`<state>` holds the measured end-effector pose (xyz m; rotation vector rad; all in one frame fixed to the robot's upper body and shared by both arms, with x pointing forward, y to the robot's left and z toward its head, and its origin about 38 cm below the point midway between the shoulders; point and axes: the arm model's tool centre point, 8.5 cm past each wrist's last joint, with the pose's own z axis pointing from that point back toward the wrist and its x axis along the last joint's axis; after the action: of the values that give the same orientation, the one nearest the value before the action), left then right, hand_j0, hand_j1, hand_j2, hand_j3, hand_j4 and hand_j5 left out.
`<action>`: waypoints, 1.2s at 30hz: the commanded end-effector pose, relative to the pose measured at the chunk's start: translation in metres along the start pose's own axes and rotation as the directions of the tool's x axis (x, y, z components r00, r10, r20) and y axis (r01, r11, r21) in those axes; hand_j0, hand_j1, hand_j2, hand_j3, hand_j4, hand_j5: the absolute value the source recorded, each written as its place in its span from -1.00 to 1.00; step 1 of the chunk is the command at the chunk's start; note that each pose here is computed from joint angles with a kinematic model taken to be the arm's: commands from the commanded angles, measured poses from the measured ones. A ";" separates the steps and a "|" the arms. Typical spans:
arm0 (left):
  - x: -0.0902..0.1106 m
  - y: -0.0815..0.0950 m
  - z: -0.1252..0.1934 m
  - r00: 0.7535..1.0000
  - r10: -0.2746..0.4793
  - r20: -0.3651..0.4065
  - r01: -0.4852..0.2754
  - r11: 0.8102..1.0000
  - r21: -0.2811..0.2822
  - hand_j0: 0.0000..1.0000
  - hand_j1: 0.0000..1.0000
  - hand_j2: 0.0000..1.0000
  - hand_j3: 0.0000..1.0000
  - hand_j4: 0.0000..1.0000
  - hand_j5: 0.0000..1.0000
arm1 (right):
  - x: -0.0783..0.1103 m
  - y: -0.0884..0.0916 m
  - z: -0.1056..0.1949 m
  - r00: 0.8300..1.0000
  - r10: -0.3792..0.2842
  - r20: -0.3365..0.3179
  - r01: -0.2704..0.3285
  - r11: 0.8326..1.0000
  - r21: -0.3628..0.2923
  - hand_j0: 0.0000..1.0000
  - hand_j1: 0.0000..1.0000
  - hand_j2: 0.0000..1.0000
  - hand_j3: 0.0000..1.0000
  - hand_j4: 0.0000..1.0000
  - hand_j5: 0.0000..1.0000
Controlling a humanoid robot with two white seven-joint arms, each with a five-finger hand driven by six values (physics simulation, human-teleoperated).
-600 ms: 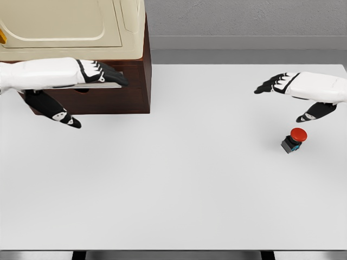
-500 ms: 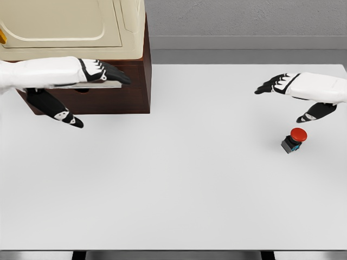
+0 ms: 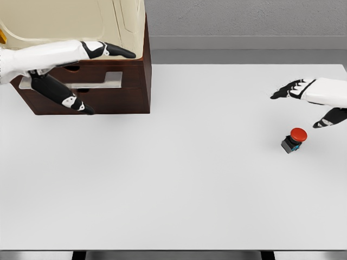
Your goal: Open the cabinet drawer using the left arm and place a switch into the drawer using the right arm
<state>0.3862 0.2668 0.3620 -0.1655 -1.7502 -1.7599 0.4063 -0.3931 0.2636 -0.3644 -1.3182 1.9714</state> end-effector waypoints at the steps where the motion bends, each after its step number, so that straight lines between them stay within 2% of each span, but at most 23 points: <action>1: -0.001 -0.010 0.000 0.999 0.036 -0.014 -0.038 0.991 -0.128 1.00 1.00 1.00 1.00 1.00 1.00 | -0.004 -0.001 0.009 1.000 -0.002 -0.022 0.002 1.000 0.008 1.00 1.00 1.00 1.00 1.00 1.00; 2: -0.001 -0.017 0.002 0.999 0.038 -0.017 -0.040 0.977 -0.208 1.00 1.00 1.00 1.00 1.00 1.00 | -0.004 0.002 0.009 1.000 -0.006 -0.022 0.006 1.000 0.013 1.00 1.00 1.00 1.00 1.00 1.00; 3: -0.001 -0.021 0.005 0.999 0.035 -0.019 -0.039 0.965 -0.261 1.00 1.00 1.00 1.00 1.00 1.00 | -0.006 0.007 0.010 0.999 -0.017 -0.028 0.018 1.000 0.019 1.00 1.00 1.00 1.00 1.00 1.00; 6: 0.001 -0.020 0.005 1.000 0.024 -0.013 -0.026 0.959 -0.283 1.00 1.00 1.00 1.00 1.00 1.00 | -0.007 0.014 0.007 0.999 -0.033 -0.025 0.034 0.999 0.027 1.00 1.00 1.00 1.00 1.00 1.00; 7: 0.004 -0.014 0.005 1.000 0.009 -0.011 -0.012 0.962 -0.272 1.00 1.00 1.00 1.00 1.00 1.00 | -0.006 0.017 0.005 0.999 -0.040 -0.019 0.040 0.999 0.029 1.00 1.00 1.00 1.00 1.00 1.00; 9: -0.009 -0.010 0.005 0.983 0.068 -0.171 -0.111 0.960 -0.256 1.00 1.00 1.00 1.00 1.00 1.00 | -0.006 0.026 0.002 0.998 -0.058 -0.017 0.058 0.998 0.037 1.00 1.00 1.00 1.00 1.00 1.00; 10: -0.015 -0.010 0.006 0.966 0.101 -0.238 -0.161 0.955 -0.249 1.00 1.00 1.00 1.00 1.00 1.00 | -0.007 0.030 0.002 0.998 -0.066 -0.019 0.067 0.997 0.040 1.00 1.00 1.00 1.00 1.00 1.00; 11: -0.016 -0.007 0.008 0.951 0.153 -0.270 -0.218 0.948 -0.232 1.00 1.00 1.00 1.00 1.00 1.00 | -0.008 0.033 0.002 0.997 -0.075 -0.021 0.076 0.996 0.043 1.00 1.00 1.00 1.00 1.00 1.00; 12: -0.021 -0.006 0.010 0.921 0.196 -0.337 -0.277 0.937 -0.213 1.00 1.00 1.00 1.00 1.00 1.00 | -0.007 0.035 0.000 0.997 -0.080 -0.018 0.081 0.996 0.043 1.00 1.00 1.00 1.00 1.00 1.00; 14: -0.022 -0.004 0.010 0.911 0.208 -0.357 -0.291 0.936 -0.197 1.00 1.00 1.00 1.00 1.00 1.00 | -0.008 0.039 -0.004 0.996 -0.092 -0.014 0.092 0.995 0.044 1.00 1.00 1.00 1.00 1.00 1.00; 16: -0.022 0.002 0.009 0.903 0.242 -0.356 -0.308 0.941 -0.143 1.00 1.00 1.00 1.00 1.00 1.00 | -0.009 0.045 -0.003 0.994 -0.105 -0.019 0.106 0.993 0.052 1.00 1.00 1.00 1.00 1.00 1.00; 18: -0.031 0.001 0.013 0.847 0.286 -0.447 -0.367 0.925 -0.104 1.00 1.00 1.00 1.00 1.00 1.00 | -0.016 0.051 0.000 0.991 -0.125 -0.042 0.127 0.990 0.054 1.00 1.00 1.00 1.00 1.00 1.00; 19: -0.034 -0.001 0.015 0.832 0.285 -0.476 -0.373 0.922 -0.100 1.00 1.00 1.00 1.00 1.00 1.00 | -0.016 0.053 -0.006 0.990 -0.136 -0.033 0.137 0.989 0.048 1.00 1.00 1.00 1.00 1.00 1.00; 24: -0.037 -0.001 0.018 0.826 0.273 -0.493 -0.365 0.926 -0.097 1.00 1.00 1.00 1.00 1.00 1.00 | -0.021 0.061 -0.010 0.986 -0.163 -0.042 0.165 0.985 0.045 1.00 1.00 1.00 1.00 1.00 1.00; 26: -0.044 -0.001 0.025 0.776 0.274 -0.569 -0.377 0.924 -0.070 1.00 1.00 1.00 1.00 1.00 1.00 | -0.021 0.066 -0.011 0.985 -0.165 -0.047 0.167 0.984 0.056 1.00 1.00 1.00 1.00 1.00 1.00; 27: -0.044 0.004 0.026 0.774 0.272 -0.572 -0.361 0.932 -0.045 1.00 1.00 1.00 1.00 1.00 1.00 | -0.018 0.068 -0.020 0.986 -0.161 -0.033 0.163 0.985 0.058 1.00 1.00 1.00 1.00 1.00 1.00; 31: -0.050 0.010 0.037 0.744 0.284 -0.605 -0.325 0.945 0.044 1.00 1.00 1.00 1.00 1.00 1.00 | -0.022 0.074 -0.020 0.983 -0.177 -0.046 0.180 0.982 0.060 1.00 1.00 1.00 1.00 1.00 1.00; 34: -0.050 0.013 0.037 0.734 0.288 -0.615 -0.322 0.945 0.058 1.00 1.00 1.00 1.00 1.00 1.00 | -0.028 0.080 -0.018 0.978 -0.196 -0.067 0.200 0.978 0.065 1.00 1.00 1.00 1.00 1.00 1.00; 36: -0.048 0.014 0.036 0.739 0.272 -0.616 -0.309 0.950 0.049 1.00 1.00 1.00 1.00 1.00 1.00 | -0.029 0.081 -0.017 0.978 -0.197 -0.071 0.202 0.977 0.068 1.00 1.00 1.00 1.00 1.00 1.00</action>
<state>0.4182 0.3186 0.3499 0.0909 -1.1166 -1.4165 0.4029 -0.4155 0.1811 -0.2458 -1.1962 1.8332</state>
